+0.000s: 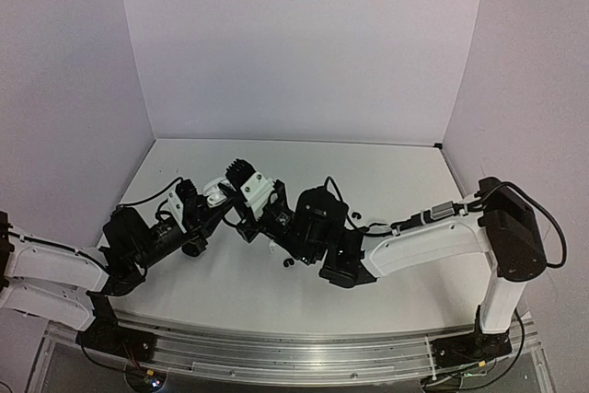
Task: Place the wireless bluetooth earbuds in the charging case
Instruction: Insert the right earbud into the right side groove of the charging case.
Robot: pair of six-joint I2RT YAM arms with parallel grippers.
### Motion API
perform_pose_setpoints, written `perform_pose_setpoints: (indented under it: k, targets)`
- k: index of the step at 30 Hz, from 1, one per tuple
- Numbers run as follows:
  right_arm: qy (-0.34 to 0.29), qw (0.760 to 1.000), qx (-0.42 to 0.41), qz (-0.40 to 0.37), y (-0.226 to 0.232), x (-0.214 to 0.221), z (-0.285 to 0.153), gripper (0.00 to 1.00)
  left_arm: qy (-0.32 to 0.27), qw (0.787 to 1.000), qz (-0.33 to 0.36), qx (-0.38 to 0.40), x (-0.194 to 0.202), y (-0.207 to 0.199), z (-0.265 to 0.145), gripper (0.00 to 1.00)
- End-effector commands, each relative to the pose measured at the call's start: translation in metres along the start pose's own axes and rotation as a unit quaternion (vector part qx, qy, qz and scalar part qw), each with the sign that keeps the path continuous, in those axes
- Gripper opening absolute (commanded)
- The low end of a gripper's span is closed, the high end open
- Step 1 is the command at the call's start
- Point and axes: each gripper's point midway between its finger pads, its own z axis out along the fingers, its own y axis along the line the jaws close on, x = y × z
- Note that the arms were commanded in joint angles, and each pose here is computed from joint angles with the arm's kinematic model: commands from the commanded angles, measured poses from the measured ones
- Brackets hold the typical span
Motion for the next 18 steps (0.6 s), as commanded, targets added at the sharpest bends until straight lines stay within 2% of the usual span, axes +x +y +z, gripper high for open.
perform_pose_setpoints:
  k: [1,7,14,18]
  targets:
    - [-0.004,1.000,0.018,0.008,-0.006,0.002,0.000,0.00,-0.042,0.999,-0.001,-0.004,-0.026,0.005,0.006,0.00]
    - [0.016,1.000,0.022,-0.005,-0.005,0.014,0.002,0.00,-0.049,0.999,-0.002,-0.017,-0.030,0.010,0.006,0.00]
    - [0.069,0.994,0.071,-0.051,-0.009,0.037,0.003,0.00,-0.042,0.998,0.003,-0.036,-0.028,0.017,0.007,0.00]
    - [0.080,0.991,0.090,-0.057,-0.008,0.044,0.005,0.00,-0.046,0.998,0.009,-0.041,-0.031,0.020,0.008,0.00]
